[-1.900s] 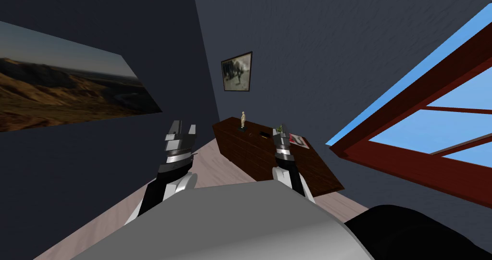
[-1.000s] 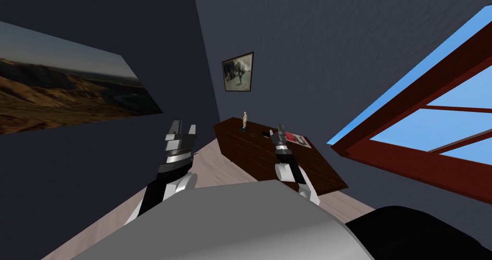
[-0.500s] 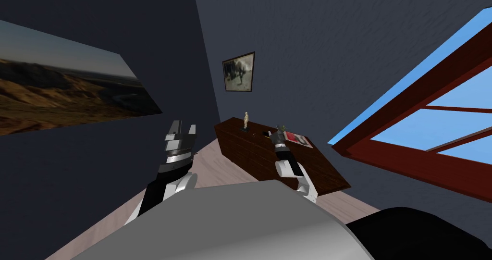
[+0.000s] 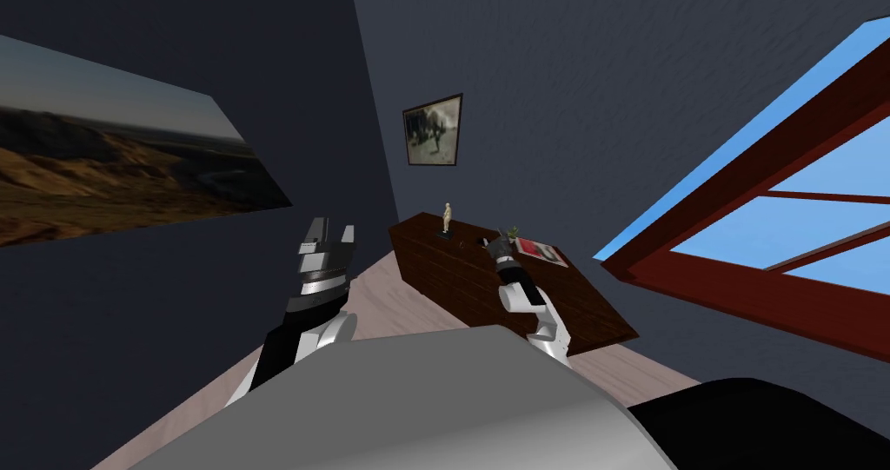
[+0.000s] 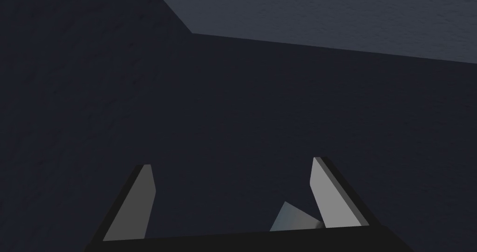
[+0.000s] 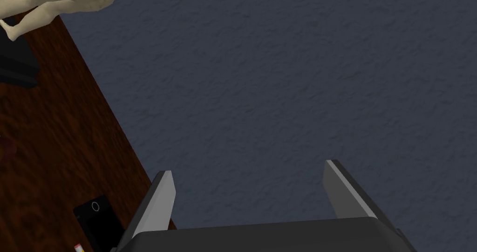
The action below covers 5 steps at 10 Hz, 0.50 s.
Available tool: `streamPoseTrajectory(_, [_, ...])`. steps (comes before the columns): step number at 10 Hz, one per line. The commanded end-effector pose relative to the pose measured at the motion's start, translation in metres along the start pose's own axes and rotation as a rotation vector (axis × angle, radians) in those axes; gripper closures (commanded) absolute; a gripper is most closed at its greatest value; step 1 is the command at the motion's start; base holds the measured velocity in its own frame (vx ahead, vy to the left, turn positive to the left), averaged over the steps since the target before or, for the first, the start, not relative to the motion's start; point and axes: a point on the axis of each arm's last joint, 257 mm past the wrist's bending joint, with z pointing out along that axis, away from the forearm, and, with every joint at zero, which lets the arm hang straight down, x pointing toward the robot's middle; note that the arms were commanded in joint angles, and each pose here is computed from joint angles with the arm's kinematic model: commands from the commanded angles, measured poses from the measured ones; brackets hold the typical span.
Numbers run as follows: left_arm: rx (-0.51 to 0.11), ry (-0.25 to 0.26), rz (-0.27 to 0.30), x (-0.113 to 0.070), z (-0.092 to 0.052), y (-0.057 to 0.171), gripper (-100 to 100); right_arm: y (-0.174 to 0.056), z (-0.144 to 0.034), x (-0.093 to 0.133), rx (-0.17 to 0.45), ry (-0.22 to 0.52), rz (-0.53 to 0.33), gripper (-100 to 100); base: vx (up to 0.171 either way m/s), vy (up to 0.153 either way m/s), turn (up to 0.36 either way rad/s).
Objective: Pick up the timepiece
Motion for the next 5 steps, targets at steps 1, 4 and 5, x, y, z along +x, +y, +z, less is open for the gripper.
streamPoseTrajectory(1, [0.000, 0.000, 0.000, 0.000, 0.000, 0.000, 0, -0.012, 0.003, -0.007, 0.044, -0.022, 0.037, -100, 0.021, 0.049, -0.020])
streamPoseTrajectory(4, [0.000, 0.000, 0.000, 0.000, 0.000, 0.000, 0, -0.024, 0.010, -0.016, 0.095, -0.048, 0.094, -100, 0.019, 0.047, -0.017])
streamPoseTrajectory(5, [0.000, 0.000, 0.000, 0.000, 0.000, 0.000, 0, -0.032, 0.017, -0.023, 0.126, -0.064, 0.146, -100, 0.015, 0.043, -0.032])
